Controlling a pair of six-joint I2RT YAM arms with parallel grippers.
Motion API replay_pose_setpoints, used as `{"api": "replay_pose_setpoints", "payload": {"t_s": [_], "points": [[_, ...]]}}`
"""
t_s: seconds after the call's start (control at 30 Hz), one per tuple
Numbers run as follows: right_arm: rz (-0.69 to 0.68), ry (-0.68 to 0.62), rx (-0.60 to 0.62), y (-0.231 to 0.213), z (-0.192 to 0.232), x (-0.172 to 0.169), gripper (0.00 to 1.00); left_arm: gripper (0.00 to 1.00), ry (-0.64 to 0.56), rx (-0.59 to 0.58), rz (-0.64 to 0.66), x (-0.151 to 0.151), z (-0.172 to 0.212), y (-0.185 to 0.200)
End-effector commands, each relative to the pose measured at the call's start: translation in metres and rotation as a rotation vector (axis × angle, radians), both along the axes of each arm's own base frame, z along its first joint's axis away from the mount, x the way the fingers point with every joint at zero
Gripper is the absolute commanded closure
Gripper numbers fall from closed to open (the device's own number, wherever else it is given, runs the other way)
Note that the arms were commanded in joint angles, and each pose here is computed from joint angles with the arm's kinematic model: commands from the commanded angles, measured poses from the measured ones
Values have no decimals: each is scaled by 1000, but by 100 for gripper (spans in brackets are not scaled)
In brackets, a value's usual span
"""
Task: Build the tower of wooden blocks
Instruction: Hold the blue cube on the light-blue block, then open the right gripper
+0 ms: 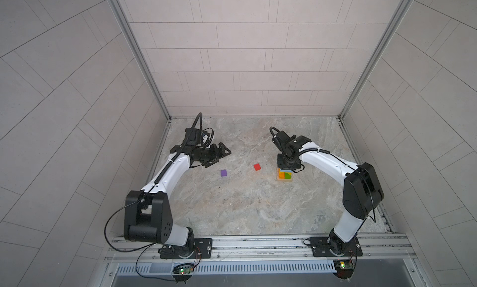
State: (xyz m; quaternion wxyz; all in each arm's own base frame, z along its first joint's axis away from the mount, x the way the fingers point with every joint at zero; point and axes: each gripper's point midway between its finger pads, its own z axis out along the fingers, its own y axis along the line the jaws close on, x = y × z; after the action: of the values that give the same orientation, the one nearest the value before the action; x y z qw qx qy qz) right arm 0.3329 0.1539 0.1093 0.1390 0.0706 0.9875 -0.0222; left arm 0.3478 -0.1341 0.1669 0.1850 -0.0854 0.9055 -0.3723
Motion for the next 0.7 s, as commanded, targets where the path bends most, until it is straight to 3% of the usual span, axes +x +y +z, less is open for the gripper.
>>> {"api": "replay_pose_setpoints", "payload": {"t_s": [0.0,0.67], "points": [[-22,8,-28,-7,-4,-3,80,7,-21,-4,7,0,7,2],[-21,23,-35,-9,-12,-4,76,7,-21,-2,7,0,7,2]]}}
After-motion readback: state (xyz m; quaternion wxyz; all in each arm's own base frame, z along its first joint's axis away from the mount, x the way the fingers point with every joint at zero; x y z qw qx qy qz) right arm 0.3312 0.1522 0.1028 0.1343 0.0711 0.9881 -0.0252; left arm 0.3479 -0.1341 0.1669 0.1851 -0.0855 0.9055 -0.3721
